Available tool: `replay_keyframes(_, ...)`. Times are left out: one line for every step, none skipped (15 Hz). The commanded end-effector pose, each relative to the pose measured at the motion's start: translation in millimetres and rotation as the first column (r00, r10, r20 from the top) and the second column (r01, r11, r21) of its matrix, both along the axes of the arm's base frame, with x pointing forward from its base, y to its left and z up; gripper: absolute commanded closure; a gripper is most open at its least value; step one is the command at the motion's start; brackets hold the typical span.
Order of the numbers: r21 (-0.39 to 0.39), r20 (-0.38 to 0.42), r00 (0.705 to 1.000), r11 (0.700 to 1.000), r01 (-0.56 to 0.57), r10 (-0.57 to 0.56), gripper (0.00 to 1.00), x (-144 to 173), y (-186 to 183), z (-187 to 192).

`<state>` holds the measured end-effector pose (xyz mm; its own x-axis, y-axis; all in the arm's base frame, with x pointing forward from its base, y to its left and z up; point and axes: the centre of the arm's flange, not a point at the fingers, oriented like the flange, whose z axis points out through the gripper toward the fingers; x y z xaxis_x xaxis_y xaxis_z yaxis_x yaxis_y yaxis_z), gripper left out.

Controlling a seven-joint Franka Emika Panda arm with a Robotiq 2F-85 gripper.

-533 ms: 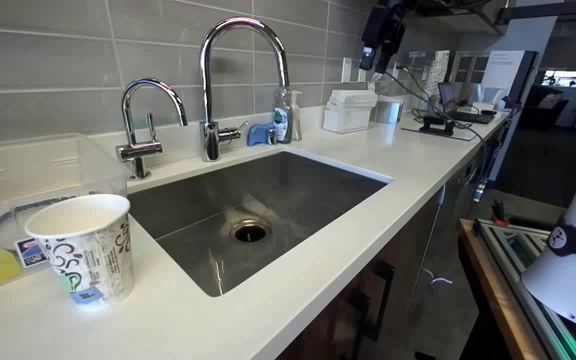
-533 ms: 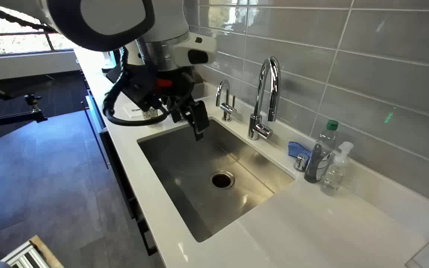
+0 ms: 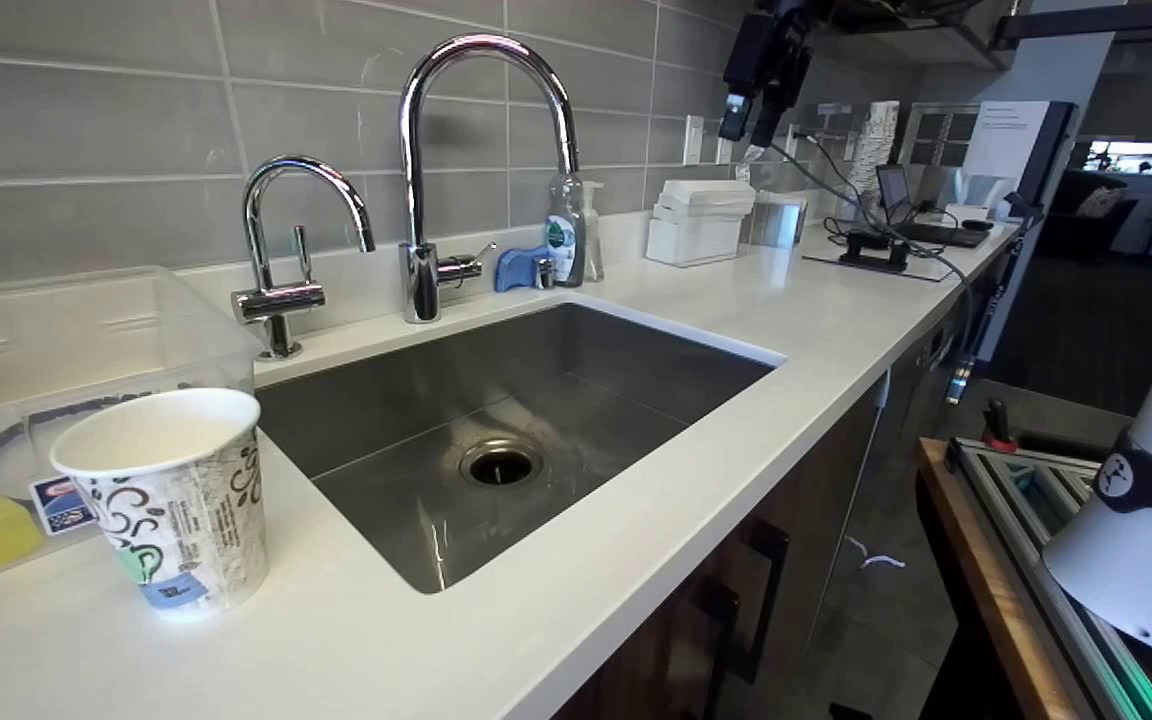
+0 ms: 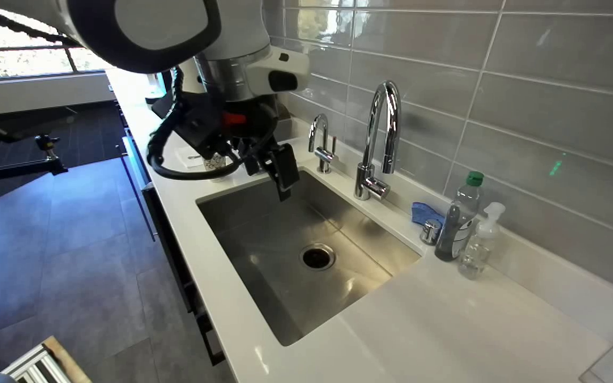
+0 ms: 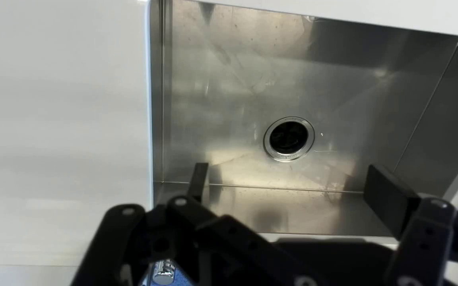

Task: Push the faucet on the left to the left.

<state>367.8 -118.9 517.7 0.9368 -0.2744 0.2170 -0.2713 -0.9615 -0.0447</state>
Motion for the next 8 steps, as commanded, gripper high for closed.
replay_keyframes(0.000,0.000,1.000,1.000,0.000,0.000,0.00,0.0,0.0,0.0)
replay_keyframes(-0.043,0.004,1.000,0.999,0.005,-0.005,0.00,5.1,5.5,2.0)
replay_keyframes(-0.048,0.030,0.999,0.999,-0.021,0.023,0.00,14.2,18.5,11.2)
replay_keyframes(-0.096,0.048,0.997,0.994,-0.056,0.061,0.00,25.6,36.0,23.1)
replay_keyframes(-0.133,0.069,0.993,0.987,-0.085,0.095,0.00,35.5,50.4,34.5)
replay_keyframes(-0.169,0.079,0.988,0.978,-0.120,0.135,0.00,47.6,71.0,49.9)
replay_keyframes(-0.216,0.081,0.983,0.965,-0.146,0.167,0.00,57.7,89.7,62.1)
replay_keyframes(-0.259,0.085,0.977,0.951,-0.169,0.196,0.00,65.7,106.5,74.1)
